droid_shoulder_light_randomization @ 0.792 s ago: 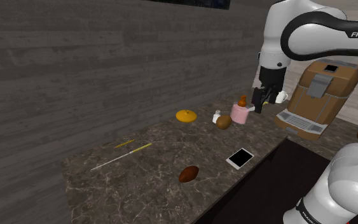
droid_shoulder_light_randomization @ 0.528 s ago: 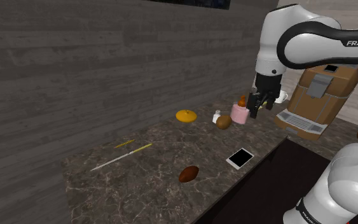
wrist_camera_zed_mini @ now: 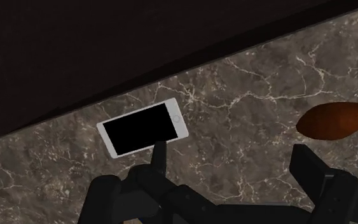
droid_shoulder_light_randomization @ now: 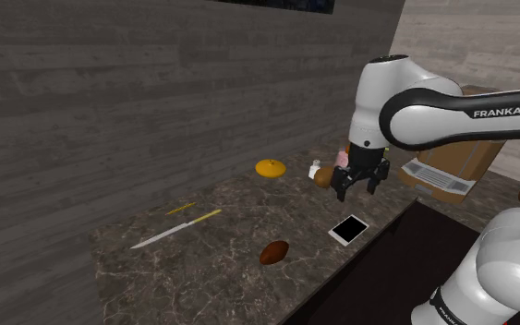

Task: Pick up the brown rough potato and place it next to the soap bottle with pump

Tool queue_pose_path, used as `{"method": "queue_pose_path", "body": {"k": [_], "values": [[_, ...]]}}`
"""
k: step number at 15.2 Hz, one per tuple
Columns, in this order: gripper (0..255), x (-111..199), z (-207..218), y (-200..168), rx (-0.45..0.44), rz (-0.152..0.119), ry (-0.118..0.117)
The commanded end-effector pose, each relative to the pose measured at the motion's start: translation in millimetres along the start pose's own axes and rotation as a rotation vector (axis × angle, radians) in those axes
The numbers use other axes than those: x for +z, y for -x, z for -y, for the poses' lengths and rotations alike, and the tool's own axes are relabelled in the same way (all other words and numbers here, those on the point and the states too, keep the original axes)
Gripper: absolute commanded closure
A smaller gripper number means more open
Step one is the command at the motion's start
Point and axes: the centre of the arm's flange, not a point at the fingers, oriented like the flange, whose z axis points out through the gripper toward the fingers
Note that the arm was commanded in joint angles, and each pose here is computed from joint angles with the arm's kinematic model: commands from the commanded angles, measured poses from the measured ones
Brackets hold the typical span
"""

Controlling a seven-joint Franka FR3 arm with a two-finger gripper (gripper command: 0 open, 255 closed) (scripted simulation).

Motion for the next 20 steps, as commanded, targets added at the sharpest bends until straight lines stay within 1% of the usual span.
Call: {"method": "queue_pose_path", "body": {"k": [1,10,20], "values": [[0,19,17,3,0.072,-0.005,-0.019],[0,98,95,-4,0.366,-0.021,-0.093],[0,177,179,-39,0.687,-0.039,-0.173]]}}
